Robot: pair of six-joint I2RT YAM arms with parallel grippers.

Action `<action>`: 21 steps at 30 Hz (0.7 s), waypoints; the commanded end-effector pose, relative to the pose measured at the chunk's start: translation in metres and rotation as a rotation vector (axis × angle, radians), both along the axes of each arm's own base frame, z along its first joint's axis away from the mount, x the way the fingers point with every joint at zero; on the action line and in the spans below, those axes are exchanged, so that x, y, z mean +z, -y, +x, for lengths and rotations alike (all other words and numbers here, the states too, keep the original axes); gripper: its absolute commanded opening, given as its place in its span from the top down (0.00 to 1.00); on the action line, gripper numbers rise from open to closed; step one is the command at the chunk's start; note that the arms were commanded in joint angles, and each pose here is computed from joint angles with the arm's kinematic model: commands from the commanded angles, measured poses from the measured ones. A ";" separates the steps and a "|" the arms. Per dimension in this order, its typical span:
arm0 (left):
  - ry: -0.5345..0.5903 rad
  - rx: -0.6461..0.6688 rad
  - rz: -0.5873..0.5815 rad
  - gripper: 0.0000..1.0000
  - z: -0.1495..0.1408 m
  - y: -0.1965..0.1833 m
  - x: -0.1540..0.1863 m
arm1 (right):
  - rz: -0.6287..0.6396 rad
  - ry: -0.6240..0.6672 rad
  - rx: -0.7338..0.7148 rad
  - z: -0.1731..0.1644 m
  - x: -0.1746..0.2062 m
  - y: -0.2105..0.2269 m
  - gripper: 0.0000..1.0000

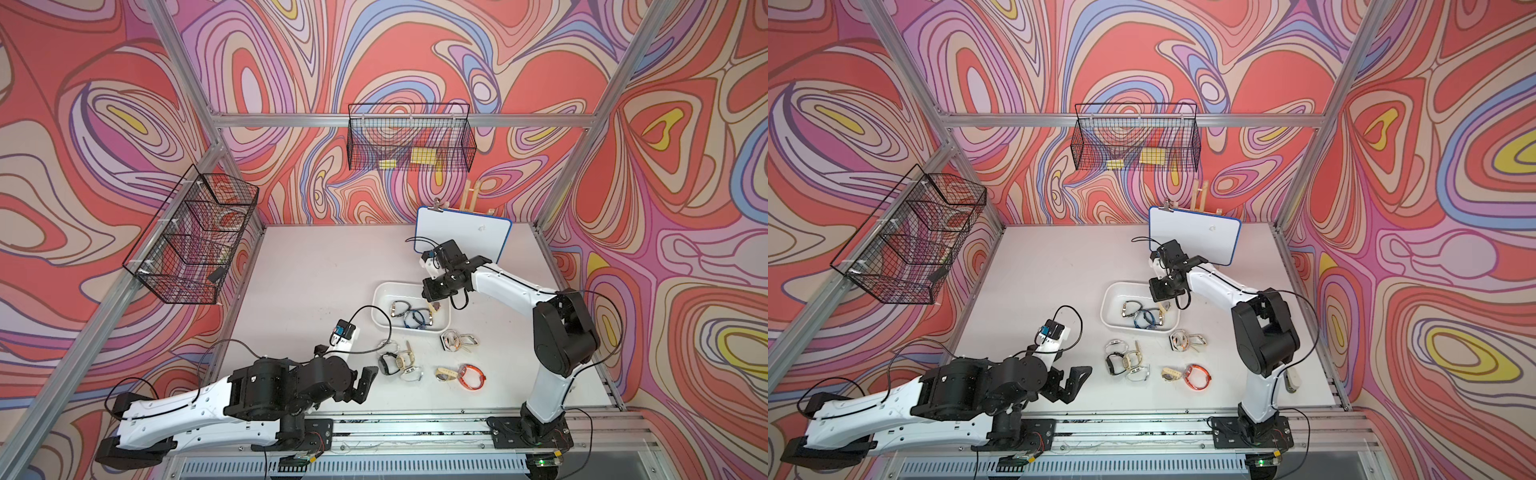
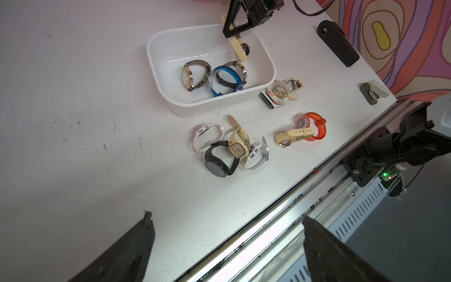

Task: Put the watch into the storage box
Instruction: Adjust the watch in the storage box.

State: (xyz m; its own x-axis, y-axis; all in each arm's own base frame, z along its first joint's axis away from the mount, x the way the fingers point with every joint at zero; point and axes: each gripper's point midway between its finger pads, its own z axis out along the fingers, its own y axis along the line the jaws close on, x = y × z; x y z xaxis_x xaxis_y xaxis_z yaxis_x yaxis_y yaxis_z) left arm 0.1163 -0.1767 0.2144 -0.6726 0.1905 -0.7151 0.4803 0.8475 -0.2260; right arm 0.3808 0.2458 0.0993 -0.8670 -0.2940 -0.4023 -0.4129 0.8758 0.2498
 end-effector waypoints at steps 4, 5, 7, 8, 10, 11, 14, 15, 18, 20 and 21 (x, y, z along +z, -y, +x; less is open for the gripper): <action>0.001 0.016 0.027 0.00 0.001 -0.005 -0.008 | -0.258 -0.115 -0.076 -0.005 -0.047 0.031 1.00; 0.002 0.016 0.028 0.00 0.001 -0.005 -0.008 | -0.280 -0.119 -0.082 -0.004 -0.050 0.034 1.00; 0.002 0.016 0.031 0.00 0.001 -0.006 -0.008 | -0.315 -0.114 -0.093 -0.002 -0.053 0.039 1.00; 0.003 0.019 0.031 0.00 0.001 -0.006 -0.008 | -0.331 -0.112 -0.097 -0.001 -0.053 0.041 1.00; 0.005 0.019 0.032 0.00 0.002 -0.006 -0.009 | -0.348 -0.113 -0.096 0.000 -0.055 0.043 1.00; 0.006 0.018 0.031 0.00 0.002 -0.006 -0.008 | -0.351 -0.117 -0.093 -0.001 -0.056 0.043 1.00; 0.009 0.017 0.036 0.00 0.002 -0.004 -0.009 | -0.366 -0.131 -0.088 -0.001 -0.063 0.042 1.00; 0.009 0.017 0.038 0.00 0.002 -0.004 -0.009 | -0.365 -0.136 -0.083 -0.002 -0.066 0.040 1.00; 0.008 0.017 0.042 0.00 0.002 -0.004 -0.010 | -0.337 -0.160 -0.069 -0.003 -0.074 0.032 1.00; 0.006 0.017 0.043 0.00 0.002 -0.004 -0.010 | -0.318 -0.163 -0.073 -0.002 -0.075 0.028 1.00; 0.006 0.017 0.043 0.00 0.002 -0.004 -0.010 | -0.313 -0.159 -0.077 -0.002 -0.074 0.027 0.98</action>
